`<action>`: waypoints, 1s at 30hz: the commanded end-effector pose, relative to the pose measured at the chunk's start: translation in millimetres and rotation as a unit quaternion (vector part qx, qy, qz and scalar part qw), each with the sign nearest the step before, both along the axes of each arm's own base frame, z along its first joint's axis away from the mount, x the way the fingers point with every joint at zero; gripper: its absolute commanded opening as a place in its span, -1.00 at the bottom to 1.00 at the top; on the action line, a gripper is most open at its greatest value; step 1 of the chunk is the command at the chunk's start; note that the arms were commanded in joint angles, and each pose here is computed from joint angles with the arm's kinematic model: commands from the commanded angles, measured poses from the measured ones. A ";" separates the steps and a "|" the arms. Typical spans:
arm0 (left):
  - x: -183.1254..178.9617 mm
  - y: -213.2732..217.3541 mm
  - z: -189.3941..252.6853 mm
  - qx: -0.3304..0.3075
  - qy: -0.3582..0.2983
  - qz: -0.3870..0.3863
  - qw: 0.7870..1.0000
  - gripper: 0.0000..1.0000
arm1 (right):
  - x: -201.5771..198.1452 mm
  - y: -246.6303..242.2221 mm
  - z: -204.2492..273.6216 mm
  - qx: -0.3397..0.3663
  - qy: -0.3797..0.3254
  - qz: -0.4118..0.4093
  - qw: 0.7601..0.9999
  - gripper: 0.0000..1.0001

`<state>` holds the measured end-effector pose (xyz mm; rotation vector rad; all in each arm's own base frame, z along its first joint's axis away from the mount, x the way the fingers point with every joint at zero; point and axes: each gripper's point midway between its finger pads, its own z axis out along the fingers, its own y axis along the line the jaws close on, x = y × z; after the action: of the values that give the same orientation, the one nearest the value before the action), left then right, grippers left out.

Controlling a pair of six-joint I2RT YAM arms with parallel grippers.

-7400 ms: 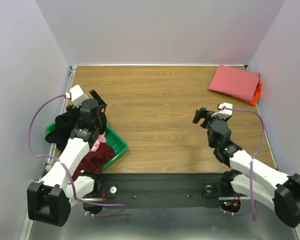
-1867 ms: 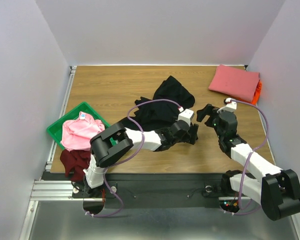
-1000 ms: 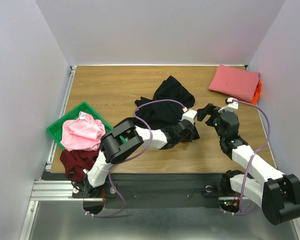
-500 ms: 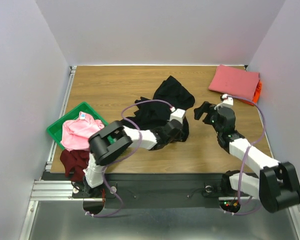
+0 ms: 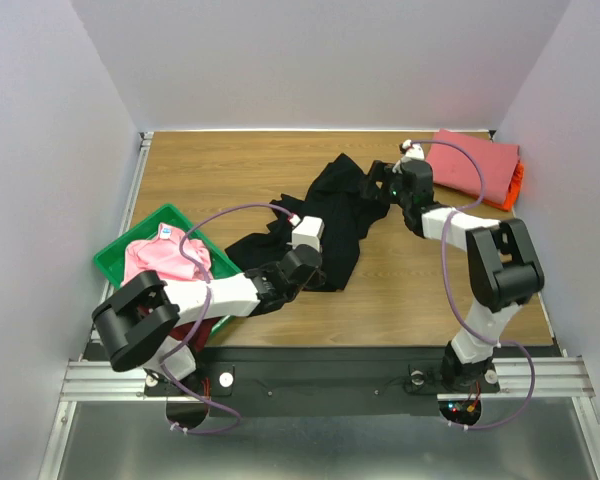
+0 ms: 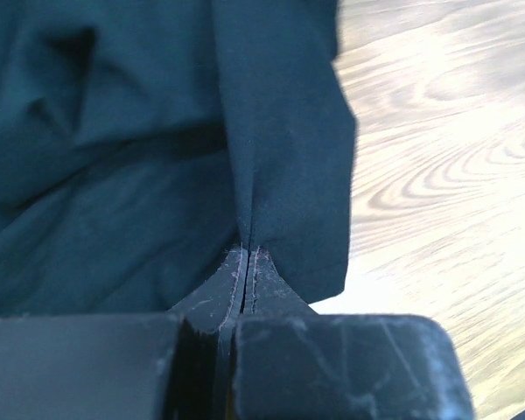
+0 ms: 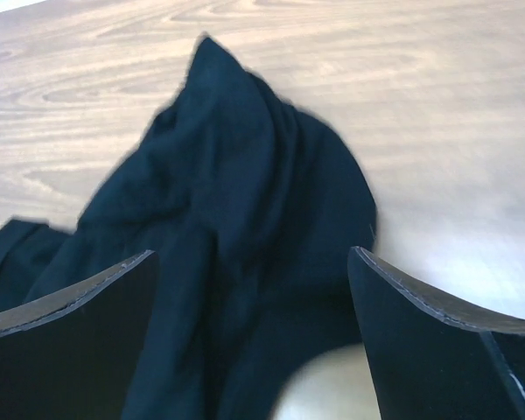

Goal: Fold and stack the t-shirts
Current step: Flatten the tshirt out

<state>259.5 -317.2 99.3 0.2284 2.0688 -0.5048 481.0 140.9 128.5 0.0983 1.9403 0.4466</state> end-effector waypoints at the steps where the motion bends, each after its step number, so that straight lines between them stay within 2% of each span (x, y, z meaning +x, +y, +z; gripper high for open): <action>1: 3.5 31.3 13.6 -0.002 -0.014 0.049 0.999 -1.00 | 36.0 24.2 9.3 0.016 -0.031 0.048 0.998 0.86; 7: 6.8 58.2 24.2 -0.006 -0.024 0.077 0.997 -1.00 | 56.8 43.3 -16.2 0.034 -0.002 0.073 0.997 0.79; 8: 9.5 63.7 24.6 -0.007 -0.025 0.086 0.996 -1.00 | 54.7 45.2 -38.4 0.031 0.030 0.074 0.996 0.75; 11: 14.3 78.2 26.7 -0.013 -0.027 0.102 0.994 -1.00 | 52.8 52.8 -55.2 0.024 0.058 0.086 0.994 0.62; 14: 15.5 87.0 26.8 -0.018 -0.028 0.110 0.993 -1.00 | 42.9 57.5 -63.6 0.023 0.067 0.094 0.993 0.20; 15: 17.4 91.6 27.2 -0.018 -0.030 0.116 0.993 -1.00 | 38.6 56.7 -63.4 0.024 0.069 0.094 0.993 -0.05; 17: 21.2 97.2 30.3 -0.019 -0.034 0.125 0.991 -1.00 | 34.7 53.5 -60.6 0.022 0.070 0.088 0.993 -0.31; 18: 23.1 100.3 30.7 -0.018 -0.035 0.130 0.991 -1.00 | 29.6 49.1 -60.1 0.017 0.075 0.081 0.994 -0.51; 19: 27.8 108.1 33.9 -0.018 -0.039 0.144 0.989 -1.00 | 30.9 40.6 -41.1 0.008 0.056 0.060 0.997 -0.89; 20: 30.4 113.7 35.1 -0.014 -0.043 0.150 0.988 -1.00 | 28.7 35.2 -28.4 0.004 0.045 0.048 0.998 -0.99; 21: 33.9 119.8 37.7 -0.015 -0.046 0.159 0.986 -1.00 | 24.6 28.6 -18.8 -0.005 0.036 0.038 0.999 -0.99; 24: 45.4 150.9 53.3 -0.026 -0.069 0.203 0.976 -1.00 | -10.3 -7.2 49.1 -0.022 -0.027 -0.025 0.999 -0.99; 27: 57.6 176.6 74.3 -0.026 -0.102 0.242 0.965 -1.00 | -43.1 -28.9 84.2 -0.023 -0.067 -0.058 0.996 -0.99; 28: 62.0 181.7 86.1 -0.030 -0.114 0.251 0.961 -1.00 | -56.1 -41.8 81.0 -0.033 -0.066 -0.081 0.994 -0.99; 29: 67.6 191.0 94.3 -0.029 -0.124 0.265 0.956 -1.00 | -72.4 -51.9 111.2 -0.027 -0.097 -0.097 0.990 -0.99; 30: 71.8 195.2 100.4 -0.026 -0.130 0.271 0.953 -1.00 | -80.6 -59.9 118.0 -0.031 -0.104 -0.111 0.988 -0.99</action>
<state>314.9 -143.9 160.3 -0.2339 1.8743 -0.2415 422.2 117.6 203.8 0.1255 1.8466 0.3746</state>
